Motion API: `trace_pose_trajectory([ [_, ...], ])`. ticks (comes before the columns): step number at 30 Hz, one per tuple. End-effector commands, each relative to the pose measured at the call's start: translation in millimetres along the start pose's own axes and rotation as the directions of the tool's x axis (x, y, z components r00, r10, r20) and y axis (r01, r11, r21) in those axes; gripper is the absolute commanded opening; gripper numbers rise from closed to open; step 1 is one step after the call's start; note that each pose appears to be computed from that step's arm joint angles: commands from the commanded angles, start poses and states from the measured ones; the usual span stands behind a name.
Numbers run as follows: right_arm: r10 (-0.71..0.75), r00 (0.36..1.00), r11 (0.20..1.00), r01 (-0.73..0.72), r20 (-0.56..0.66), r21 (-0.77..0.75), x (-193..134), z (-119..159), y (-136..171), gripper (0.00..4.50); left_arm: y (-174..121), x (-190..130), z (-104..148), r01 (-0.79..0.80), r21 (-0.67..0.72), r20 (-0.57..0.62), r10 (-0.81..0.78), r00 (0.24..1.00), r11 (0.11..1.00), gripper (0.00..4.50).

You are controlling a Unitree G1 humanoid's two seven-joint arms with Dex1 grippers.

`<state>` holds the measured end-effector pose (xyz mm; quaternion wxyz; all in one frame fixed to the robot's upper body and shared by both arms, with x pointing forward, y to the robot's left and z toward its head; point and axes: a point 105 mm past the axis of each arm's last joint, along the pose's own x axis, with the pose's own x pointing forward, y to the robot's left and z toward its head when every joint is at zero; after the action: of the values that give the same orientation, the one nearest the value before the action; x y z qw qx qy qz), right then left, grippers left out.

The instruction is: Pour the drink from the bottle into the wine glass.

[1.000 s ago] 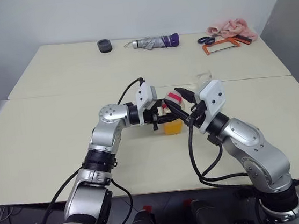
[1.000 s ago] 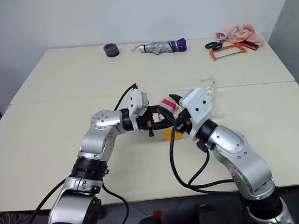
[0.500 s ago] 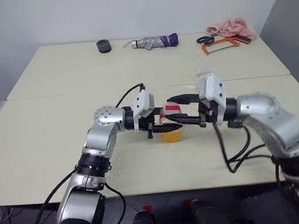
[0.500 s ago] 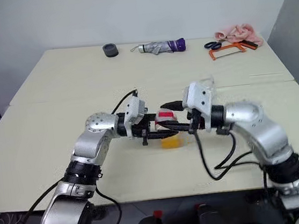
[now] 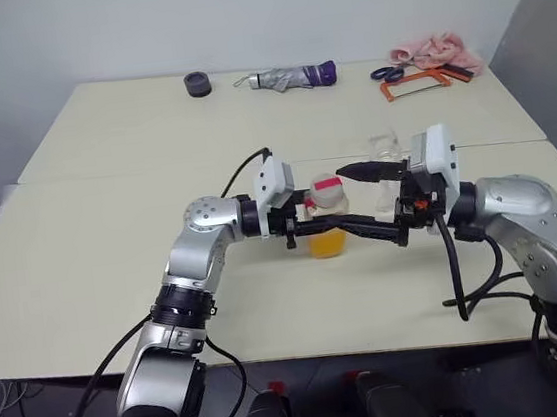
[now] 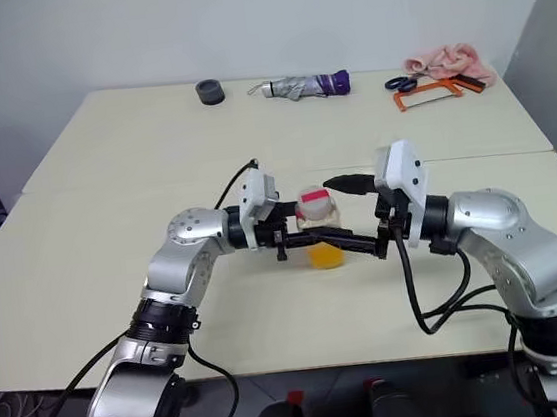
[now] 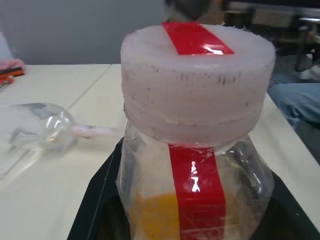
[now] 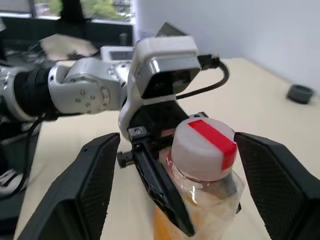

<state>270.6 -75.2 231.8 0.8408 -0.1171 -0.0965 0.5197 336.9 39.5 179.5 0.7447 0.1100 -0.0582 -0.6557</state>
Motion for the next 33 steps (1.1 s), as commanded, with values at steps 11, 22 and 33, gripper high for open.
trace_pose_trajectory([
  [11, -0.460, 0.881, 0.886, 0.463, 0.112, 0.002, 32, 4, 5, 3.96, 2, 15, 13, 0.032, 0.059, 0.043, -0.034, 0.999, 0.998, 1.82],
  [22, -0.442, 0.891, 0.896, 0.444, 0.104, 0.007, 36, 0, 7, 2.65, 3, 14, 11, 0.029, 0.066, 0.037, -0.031, 0.999, 0.997, 1.82],
  [33, -0.331, 0.941, 0.944, 0.329, 0.067, 0.040, 39, -13, 20, 1.81, 2, 10, 13, 0.039, 0.072, 0.030, -0.041, 0.999, 0.997, 1.82],
])
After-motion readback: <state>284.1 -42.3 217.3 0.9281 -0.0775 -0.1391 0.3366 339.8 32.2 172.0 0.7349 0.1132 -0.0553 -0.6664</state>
